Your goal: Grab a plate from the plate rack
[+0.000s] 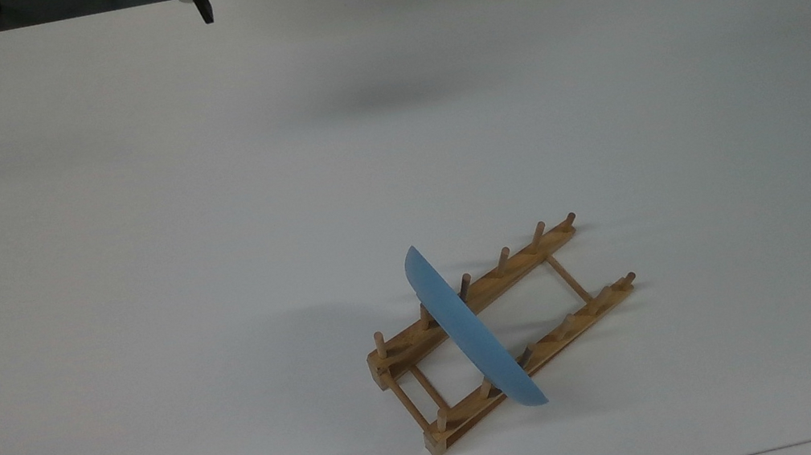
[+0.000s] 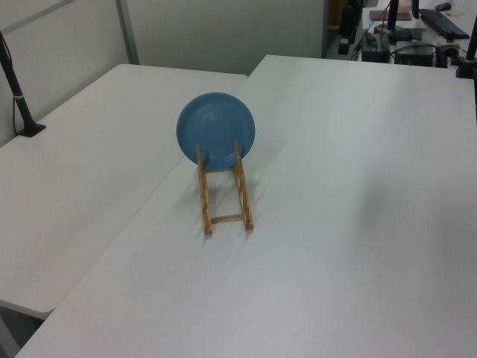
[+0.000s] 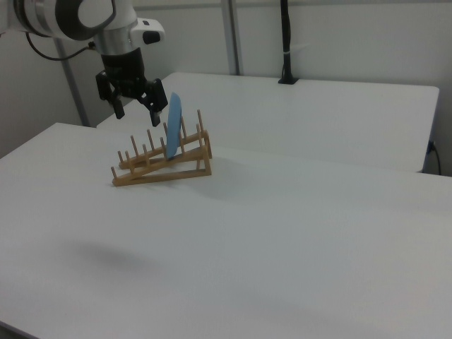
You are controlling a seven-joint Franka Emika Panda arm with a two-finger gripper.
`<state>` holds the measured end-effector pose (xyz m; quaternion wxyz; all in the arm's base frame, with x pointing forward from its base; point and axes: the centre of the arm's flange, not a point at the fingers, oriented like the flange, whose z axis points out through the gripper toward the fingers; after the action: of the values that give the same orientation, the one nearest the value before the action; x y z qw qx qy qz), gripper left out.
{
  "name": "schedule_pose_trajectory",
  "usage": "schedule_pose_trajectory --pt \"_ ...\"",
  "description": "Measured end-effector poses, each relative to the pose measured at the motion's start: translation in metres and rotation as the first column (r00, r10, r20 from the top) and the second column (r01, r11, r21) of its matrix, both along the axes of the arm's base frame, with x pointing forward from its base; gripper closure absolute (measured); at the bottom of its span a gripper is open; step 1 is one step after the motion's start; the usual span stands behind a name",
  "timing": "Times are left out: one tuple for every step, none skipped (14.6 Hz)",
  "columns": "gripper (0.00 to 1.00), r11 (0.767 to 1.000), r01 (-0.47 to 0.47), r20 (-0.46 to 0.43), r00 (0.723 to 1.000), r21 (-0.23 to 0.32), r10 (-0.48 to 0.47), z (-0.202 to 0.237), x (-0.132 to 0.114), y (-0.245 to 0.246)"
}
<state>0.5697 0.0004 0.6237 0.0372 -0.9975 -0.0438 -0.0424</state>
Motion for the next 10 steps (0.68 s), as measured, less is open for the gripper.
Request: schedule_pose_trajectory --pt "0.0 1.0 -0.005 -0.004 1.0 0.0 0.005 -0.0019 -0.0002 0.0028" --pt "0.0 1.0 -0.005 -0.006 1.0 0.0 0.005 -0.002 -0.0003 0.0029" --pt "0.0 1.0 -0.006 -0.006 1.0 0.0 0.006 -0.002 -0.0004 0.0031" --pt "0.0 1.0 -0.006 -0.006 1.0 0.0 0.006 -0.002 -0.0005 0.0033" --pt "0.0 1.0 -0.006 -0.006 1.0 0.0 0.006 -0.002 -0.0005 0.0035" --pt "0.0 1.0 -0.006 -0.006 1.0 0.0 0.006 -0.002 -0.0005 0.0036" --pt "0.0 1.0 -0.007 -0.006 1.0 0.0 0.007 -0.002 -0.0005 0.0036" --pt "0.0 1.0 -0.007 -0.006 1.0 0.0 0.007 -0.002 -0.0005 0.0036" --pt "0.0 1.0 -0.007 -0.006 1.0 0.0 0.007 -0.002 -0.0005 0.0036" --pt "0.0 1.0 -0.007 -0.006 1.0 0.0 0.007 -0.002 -0.0005 0.0036"
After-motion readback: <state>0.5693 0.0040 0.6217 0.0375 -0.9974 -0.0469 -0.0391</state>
